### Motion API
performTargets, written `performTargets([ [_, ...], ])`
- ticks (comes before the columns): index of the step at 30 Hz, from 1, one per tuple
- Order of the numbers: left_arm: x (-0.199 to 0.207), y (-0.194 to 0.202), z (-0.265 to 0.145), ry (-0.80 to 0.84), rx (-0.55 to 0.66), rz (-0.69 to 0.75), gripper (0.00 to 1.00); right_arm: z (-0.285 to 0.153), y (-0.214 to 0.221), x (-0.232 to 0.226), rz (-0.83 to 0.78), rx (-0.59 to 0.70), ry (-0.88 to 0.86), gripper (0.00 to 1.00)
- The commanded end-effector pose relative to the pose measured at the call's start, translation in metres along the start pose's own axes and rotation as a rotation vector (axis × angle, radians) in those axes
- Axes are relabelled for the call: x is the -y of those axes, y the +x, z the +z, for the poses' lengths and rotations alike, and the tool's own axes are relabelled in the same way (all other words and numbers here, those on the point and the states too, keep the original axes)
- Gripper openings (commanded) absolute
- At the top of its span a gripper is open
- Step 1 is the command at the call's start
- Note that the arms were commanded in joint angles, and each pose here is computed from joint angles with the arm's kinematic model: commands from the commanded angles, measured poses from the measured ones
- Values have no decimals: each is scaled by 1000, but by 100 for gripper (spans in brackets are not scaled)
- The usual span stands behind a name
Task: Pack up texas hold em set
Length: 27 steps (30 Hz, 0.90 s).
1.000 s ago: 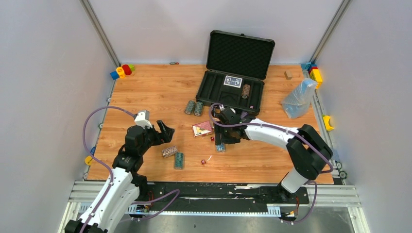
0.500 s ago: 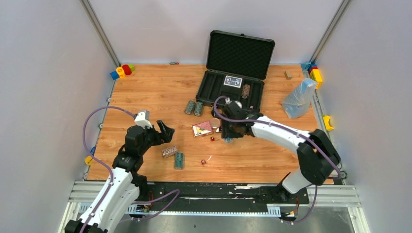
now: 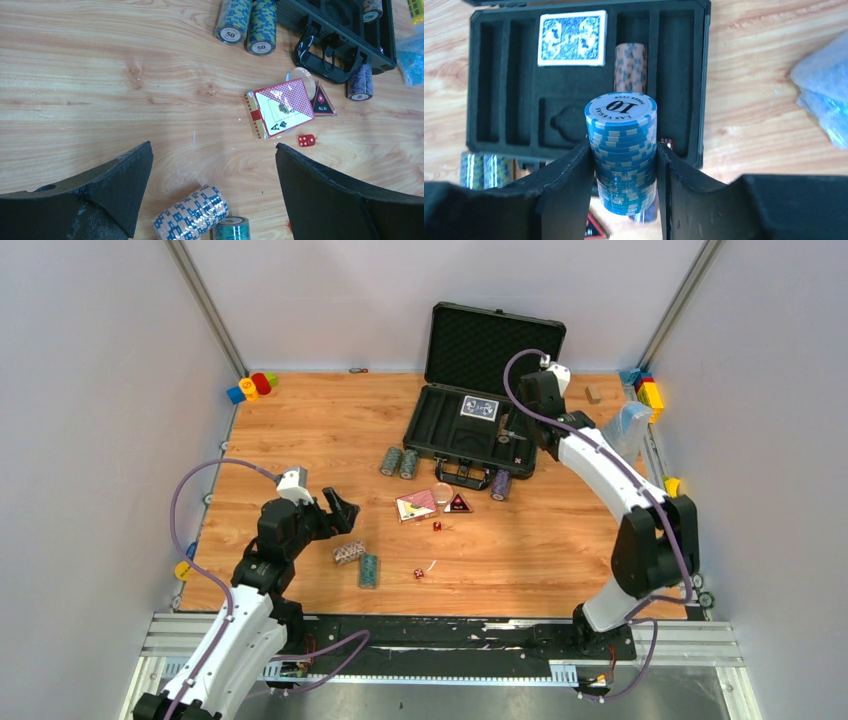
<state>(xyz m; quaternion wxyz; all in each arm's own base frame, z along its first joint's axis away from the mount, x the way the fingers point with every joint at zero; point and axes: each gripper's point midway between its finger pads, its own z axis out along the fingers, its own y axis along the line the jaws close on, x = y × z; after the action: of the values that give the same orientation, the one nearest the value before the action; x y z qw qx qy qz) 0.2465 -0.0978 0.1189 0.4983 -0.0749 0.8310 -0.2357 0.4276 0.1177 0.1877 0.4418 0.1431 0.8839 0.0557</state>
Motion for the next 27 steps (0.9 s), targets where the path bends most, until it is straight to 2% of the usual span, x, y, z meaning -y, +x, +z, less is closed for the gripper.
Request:
performTargets([
  [1,3,-9,-1,7,32,-2,100,31,-32,-9,19,54,-23,20],
  [6,2,-9,-1,1,37,-3,100,51,-2,-29,23,-86,-126,22],
  [13,2,-10,-1,-1,39,-3,100,70,20,-33,40,-177,-126,23],
  [27,1,-9,0,-2,36,-4,100,44,51,-28,115,-302,-134,26],
])
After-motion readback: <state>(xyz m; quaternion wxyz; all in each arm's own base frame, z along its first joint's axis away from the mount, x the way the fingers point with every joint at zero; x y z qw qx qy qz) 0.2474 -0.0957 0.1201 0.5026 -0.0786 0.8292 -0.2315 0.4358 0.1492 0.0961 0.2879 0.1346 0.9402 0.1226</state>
